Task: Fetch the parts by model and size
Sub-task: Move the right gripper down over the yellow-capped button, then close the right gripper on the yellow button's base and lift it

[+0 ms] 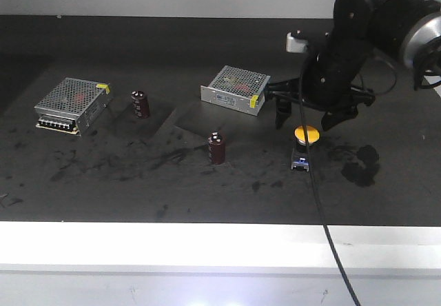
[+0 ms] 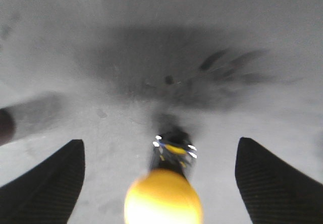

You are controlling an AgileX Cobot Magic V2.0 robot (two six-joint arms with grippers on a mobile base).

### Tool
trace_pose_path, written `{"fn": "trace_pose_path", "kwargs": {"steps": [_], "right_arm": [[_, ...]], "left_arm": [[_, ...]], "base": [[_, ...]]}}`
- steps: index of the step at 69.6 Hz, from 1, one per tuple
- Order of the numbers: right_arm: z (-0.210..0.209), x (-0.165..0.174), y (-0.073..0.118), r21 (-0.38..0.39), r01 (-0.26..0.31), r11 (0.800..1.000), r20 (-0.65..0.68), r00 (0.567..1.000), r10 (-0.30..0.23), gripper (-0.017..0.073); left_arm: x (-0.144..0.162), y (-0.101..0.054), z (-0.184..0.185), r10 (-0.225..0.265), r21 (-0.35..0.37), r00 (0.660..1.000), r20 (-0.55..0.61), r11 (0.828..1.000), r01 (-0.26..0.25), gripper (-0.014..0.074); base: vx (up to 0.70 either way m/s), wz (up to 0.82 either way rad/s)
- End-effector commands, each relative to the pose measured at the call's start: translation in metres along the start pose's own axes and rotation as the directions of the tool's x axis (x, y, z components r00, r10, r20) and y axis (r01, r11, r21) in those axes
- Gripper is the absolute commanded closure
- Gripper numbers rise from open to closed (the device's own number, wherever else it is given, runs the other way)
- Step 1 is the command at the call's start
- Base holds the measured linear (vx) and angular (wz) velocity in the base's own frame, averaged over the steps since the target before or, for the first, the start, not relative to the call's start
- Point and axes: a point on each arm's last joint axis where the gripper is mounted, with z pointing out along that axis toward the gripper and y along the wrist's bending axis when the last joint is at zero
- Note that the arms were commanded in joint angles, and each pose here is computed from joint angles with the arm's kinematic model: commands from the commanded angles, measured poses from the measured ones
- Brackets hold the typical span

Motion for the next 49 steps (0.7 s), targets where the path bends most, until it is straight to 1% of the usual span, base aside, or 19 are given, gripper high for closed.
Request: {"fn": "trace_pose_path", "kwargs": {"steps": [1, 10, 13, 23, 35, 44, 49], "right_arm": [[-0.016, 0.010, 0.000, -0.006, 0.002, 1.000, -0.020, 1.000, -0.002, -0.0010], [-0.004, 0.016, -0.005, 0.029, 0.009, 1.000, -0.059, 0.998, -0.007, -0.0010], [-0.004, 0.015, -0.004, 0.027, 0.008, 1.000, -0.056, 0.998, -0.007, -0.0010], [-0.004, 0.011, 0.000, -0.016, -0.004, 1.000, -0.007, 1.000, 0.004, -0.0010], [-0.003, 0.010, -0.001, -0.005, -0.027, 1.000, -0.002, 1.000, 0.027, -0.0003], [-0.003, 0.010, -0.002, 0.006, -0.029, 1.000, 0.001, 1.000, 0.029, 0.0052], [-0.003, 0.010, -0.003, 0.008, -0.031, 0.999, 0.001, 1.000, 0.031, 0.0127]], "left_arm": [[-0.012, 0.000, -0.001, 0.009, 0.005, 0.997, 0.073, 1.000, -0.009, 0.0600], [-0.011, 0.000, -0.001, 0.009, 0.004, 0.998, 0.069, 1.000, -0.009, 0.0600], [-0.011, 0.000, -0.001, 0.009, 0.004, 0.998, 0.069, 1.000, -0.009, 0.0600], [-0.011, 0.000, -0.001, 0.009, 0.004, 0.998, 0.068, 1.000, -0.009, 0.0600], [-0.009, 0.000, -0.001, 0.009, 0.002, 0.999, 0.048, 1.000, -0.009, 0.0600], [-0.009, 0.001, 0.000, 0.009, 0.001, 0.999, 0.041, 1.000, -0.009, 0.0600], [-0.009, 0.001, 0.000, 0.009, 0.001, 0.999, 0.041, 1.000, -0.009, 0.0600]], "base": [[0.00, 0.00], [0.00, 0.00], [0.00, 0.00], [0.00, 0.00], [0.00, 0.00], [0.00, 0.00], [0.00, 0.00]]}}
